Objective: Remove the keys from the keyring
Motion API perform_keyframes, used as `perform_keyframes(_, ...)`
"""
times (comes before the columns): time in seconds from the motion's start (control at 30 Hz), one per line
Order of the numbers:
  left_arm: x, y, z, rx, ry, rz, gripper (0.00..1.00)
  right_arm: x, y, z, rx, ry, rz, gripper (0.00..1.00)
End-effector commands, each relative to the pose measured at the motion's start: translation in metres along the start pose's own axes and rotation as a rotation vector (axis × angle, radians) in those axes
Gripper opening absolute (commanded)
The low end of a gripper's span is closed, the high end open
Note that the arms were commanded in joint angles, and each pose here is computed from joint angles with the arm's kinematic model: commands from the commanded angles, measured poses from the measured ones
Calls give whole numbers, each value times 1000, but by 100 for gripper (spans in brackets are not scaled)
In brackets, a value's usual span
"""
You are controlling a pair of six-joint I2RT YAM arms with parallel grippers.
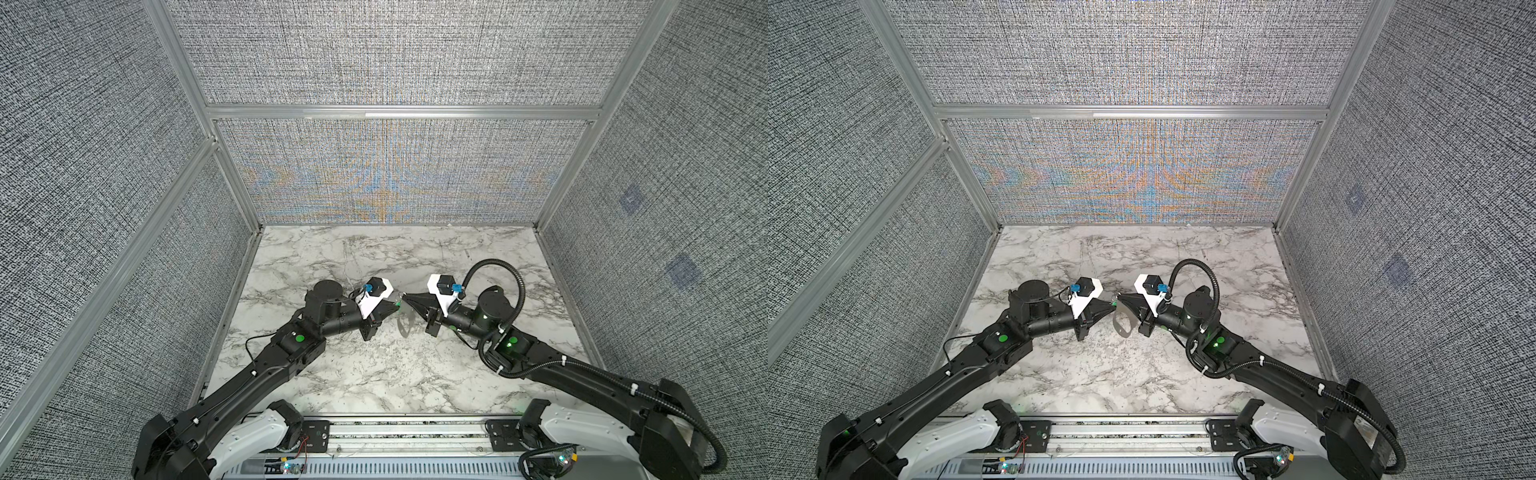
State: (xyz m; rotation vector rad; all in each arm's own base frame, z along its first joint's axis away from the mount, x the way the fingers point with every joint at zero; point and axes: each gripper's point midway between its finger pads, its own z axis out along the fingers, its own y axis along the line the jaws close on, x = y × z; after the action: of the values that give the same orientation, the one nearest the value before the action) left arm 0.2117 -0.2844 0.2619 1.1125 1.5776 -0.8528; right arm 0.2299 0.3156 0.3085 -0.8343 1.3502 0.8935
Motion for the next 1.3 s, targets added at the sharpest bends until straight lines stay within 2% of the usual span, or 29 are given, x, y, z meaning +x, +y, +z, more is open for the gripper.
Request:
perform_keyframes(0.0, -2, -10, 2, 57, 3, 10, 0, -22, -5, -2, 32, -94, -14, 0)
perform_keyframes(0.13, -1, -10, 2, 61, 7, 5, 0, -22, -6, -4, 41, -101, -15, 0)
perform_keyframes(0.27, -7, -2, -4, -6, 1, 20, 24, -18, -3, -6, 24, -90, -16, 0)
perform_keyframes(0.37, -14, 5, -14, -66, -12, 45, 31, -16, 3, -7, -8, -87, -18, 0)
perform_keyframes(0.73, -35, 5, -33, -26, -50, 68, 31, -12, 17, -8, -112, -71, -40, 0)
perform_keyframes(1.03, -38, -8, -25, 102, -45, 61, 26, -10, 25, -7, -162, -55, -51, 0)
perform_keyframes(1.27, -38, -10, -21, 131, -43, 65, 21, -14, 29, -8, -190, -72, -57, 0)
